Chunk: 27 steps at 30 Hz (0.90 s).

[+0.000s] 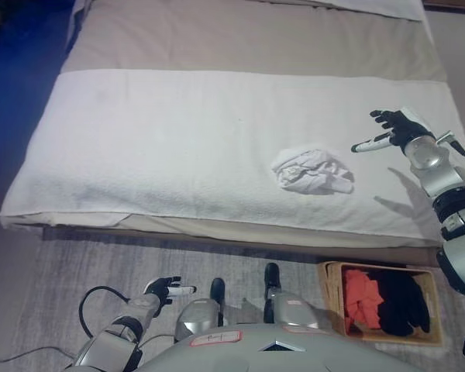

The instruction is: Put the clothes on the bed into the basket.

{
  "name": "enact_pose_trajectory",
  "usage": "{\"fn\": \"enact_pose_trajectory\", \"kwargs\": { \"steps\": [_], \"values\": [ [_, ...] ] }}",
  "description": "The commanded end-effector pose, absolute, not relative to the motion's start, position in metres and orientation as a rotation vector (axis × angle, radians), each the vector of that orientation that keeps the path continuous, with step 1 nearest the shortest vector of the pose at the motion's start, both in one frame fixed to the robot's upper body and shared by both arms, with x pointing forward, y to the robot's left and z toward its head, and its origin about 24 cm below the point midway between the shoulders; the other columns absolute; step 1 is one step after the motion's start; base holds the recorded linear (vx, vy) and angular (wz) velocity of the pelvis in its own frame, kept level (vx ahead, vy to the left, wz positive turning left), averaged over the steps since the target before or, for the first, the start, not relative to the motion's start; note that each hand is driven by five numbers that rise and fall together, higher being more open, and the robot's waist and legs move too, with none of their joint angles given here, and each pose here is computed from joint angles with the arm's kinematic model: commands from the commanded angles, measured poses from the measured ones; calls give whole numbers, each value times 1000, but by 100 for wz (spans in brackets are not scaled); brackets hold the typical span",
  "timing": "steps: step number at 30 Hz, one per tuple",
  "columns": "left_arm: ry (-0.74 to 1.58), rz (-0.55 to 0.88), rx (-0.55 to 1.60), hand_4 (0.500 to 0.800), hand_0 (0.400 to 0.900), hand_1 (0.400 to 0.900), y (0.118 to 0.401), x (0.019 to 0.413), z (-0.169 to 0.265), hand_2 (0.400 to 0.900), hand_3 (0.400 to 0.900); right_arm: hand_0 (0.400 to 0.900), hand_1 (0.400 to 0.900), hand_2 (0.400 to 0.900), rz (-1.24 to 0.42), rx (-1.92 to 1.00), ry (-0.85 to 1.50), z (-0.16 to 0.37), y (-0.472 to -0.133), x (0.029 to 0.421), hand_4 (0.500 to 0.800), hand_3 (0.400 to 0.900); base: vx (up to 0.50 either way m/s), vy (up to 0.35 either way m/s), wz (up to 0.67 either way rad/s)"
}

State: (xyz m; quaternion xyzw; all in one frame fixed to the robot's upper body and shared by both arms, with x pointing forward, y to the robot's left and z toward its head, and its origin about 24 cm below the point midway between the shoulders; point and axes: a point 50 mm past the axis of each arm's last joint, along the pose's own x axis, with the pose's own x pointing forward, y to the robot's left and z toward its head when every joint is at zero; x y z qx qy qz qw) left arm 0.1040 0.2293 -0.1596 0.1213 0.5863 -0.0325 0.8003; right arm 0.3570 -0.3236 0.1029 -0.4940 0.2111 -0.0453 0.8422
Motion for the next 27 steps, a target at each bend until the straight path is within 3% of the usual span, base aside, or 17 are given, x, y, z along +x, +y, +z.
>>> {"fn": "enact_pose_trajectory", "kwargs": {
  "steps": [1, 17, 27],
  "values": [
    [1263, -21, 312, 800, 900, 900, 249, 107, -155, 900, 900, 900, 900, 900, -203, -1141, 283, 176, -318, 384, 800, 900, -7, -44, 14],
    [1214, -81, 322, 800, 900, 900, 234, 112, -155, 900, 900, 900, 900, 900, -283, -1149, 275, 198, -318, 391, 800, 900, -23, -25, 20],
    [1189, -173, 340, 800, 900, 900, 222, 110, -156, 900, 900, 900, 900, 900, -402, -1109, 302, 214, -351, 376, 800, 900, -4, -1, 12]
  ]
}}
